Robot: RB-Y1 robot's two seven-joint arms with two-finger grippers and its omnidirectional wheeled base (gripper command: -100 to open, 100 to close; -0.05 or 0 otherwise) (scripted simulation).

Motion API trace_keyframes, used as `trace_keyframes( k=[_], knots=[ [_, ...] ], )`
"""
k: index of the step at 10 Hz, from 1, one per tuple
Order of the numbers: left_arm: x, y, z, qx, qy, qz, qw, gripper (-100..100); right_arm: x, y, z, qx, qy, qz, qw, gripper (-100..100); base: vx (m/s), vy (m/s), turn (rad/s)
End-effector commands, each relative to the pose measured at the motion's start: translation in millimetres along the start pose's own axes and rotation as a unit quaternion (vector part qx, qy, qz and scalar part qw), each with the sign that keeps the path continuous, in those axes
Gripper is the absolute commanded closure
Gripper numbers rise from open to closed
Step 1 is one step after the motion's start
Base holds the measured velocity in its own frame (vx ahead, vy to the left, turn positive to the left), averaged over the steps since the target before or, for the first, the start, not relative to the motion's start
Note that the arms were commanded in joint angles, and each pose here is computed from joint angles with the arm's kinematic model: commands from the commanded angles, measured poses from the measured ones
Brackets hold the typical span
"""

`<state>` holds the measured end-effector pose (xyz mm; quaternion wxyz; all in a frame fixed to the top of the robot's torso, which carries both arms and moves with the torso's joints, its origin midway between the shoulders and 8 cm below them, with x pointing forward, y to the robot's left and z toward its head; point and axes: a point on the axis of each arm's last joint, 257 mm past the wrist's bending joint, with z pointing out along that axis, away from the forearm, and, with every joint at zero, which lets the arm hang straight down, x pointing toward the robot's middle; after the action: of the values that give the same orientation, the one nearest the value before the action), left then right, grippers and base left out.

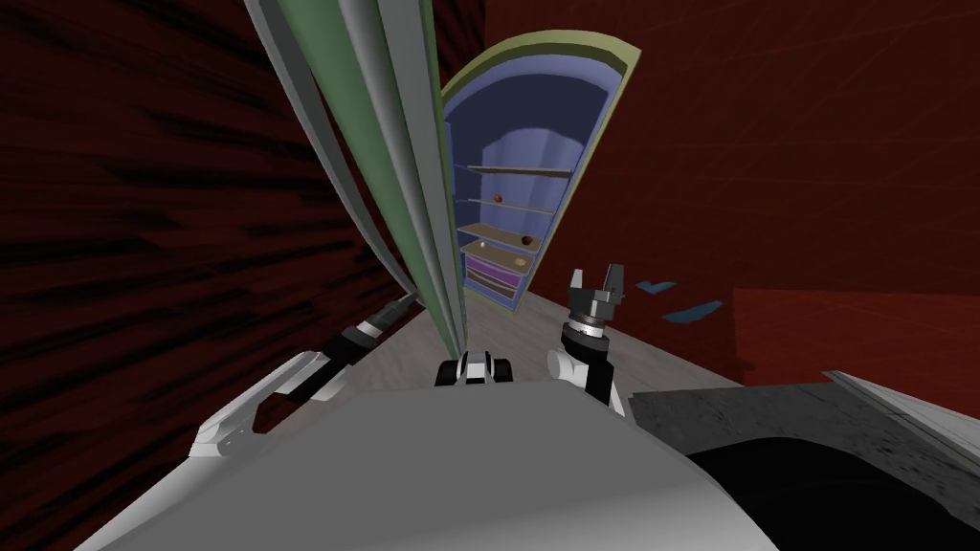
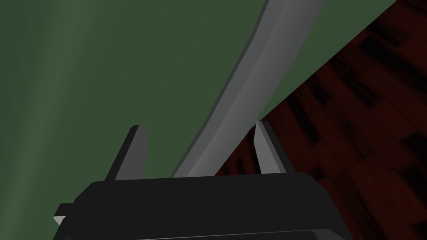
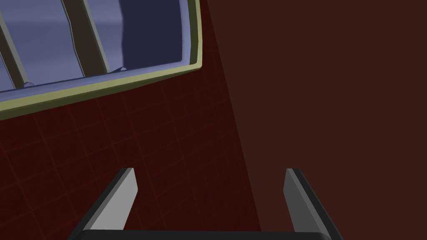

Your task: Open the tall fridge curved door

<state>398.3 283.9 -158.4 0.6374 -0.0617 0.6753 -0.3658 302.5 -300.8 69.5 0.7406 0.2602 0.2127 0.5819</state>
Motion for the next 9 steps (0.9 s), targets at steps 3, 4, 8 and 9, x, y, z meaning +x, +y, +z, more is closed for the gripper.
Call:
trace_keyframes(
  k=[3,4,8,9],
  knots=[
    [12.2,-28.8,3.1,0.042,0.013,-0.009,0.999,100,0.0,0.0,0.0,0.0,0.0,0.0,1.0,0,-0.019,0.116,-0.019],
    [13.5,-32.3,3.1,0.047,0.015,-0.01,0.9988,100,0.0,0.0,0.0,0.0,0.0,0.0,1.0,0,-0.017,0.147,0.008],
    [19.9,-33.5,-3.3,0.053,0.027,-0.004,0.9982,100,0.0,0.0,0.0,0.0,0.0,0.0,1.0,0,-0.017,0.162,-0.024],
    [19.9,-33.5,-3.3,0.053,0.027,-0.004,0.9982,100,0.0,0.0,0.0,0.0,0.0,0.0,1.0,0,-0.012,0.235,0.019]
  ],
)
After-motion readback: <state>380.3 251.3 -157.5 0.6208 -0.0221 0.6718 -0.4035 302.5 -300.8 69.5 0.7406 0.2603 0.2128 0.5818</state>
